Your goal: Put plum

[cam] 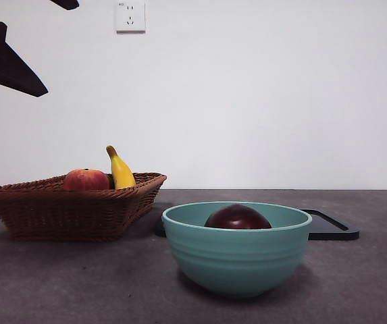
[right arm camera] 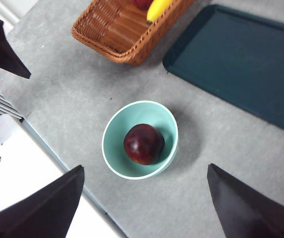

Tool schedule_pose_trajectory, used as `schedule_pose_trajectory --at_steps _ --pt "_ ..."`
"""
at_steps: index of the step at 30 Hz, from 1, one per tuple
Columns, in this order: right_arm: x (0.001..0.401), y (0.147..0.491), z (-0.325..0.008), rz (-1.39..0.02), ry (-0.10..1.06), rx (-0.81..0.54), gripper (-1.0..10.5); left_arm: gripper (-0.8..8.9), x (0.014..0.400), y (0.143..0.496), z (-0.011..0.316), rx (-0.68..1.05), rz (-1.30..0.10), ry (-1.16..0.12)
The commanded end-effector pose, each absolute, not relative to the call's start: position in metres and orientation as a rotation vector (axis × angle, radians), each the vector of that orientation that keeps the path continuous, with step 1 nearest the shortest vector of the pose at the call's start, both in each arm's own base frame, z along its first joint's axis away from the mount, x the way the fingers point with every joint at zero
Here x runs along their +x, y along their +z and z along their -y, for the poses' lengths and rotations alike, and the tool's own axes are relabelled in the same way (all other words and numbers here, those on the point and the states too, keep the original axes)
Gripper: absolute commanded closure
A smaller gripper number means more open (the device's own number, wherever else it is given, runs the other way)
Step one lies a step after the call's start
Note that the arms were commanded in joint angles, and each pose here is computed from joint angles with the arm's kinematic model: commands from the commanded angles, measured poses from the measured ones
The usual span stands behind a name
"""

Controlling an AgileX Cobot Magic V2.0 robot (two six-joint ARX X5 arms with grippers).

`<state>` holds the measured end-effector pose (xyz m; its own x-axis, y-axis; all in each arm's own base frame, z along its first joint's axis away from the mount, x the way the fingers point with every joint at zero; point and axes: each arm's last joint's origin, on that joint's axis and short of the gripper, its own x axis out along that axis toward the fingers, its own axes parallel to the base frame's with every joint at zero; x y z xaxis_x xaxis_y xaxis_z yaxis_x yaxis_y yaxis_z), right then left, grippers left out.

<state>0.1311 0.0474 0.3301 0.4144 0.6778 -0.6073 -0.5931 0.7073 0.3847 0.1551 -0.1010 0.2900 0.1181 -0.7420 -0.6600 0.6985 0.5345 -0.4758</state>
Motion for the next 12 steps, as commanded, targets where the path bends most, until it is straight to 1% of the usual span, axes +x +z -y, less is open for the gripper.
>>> schedule_pose_trajectory --at_steps 1,4,12 --pt "0.137 0.331 -0.05 -0.853 0.796 0.142 5.5 3.81 0.156 0.292 0.103 -0.047 -0.986 -1.071" --pt "0.146 0.324 -0.056 -0.915 0.785 0.14 5.5 3.81 0.156 0.292 0.103 -0.047 -0.986 -1.071" --pt "0.179 0.294 -0.084 -1.095 0.721 0.026 5.5 3.81 0.156 0.292 0.103 -0.045 -0.985 -1.072"
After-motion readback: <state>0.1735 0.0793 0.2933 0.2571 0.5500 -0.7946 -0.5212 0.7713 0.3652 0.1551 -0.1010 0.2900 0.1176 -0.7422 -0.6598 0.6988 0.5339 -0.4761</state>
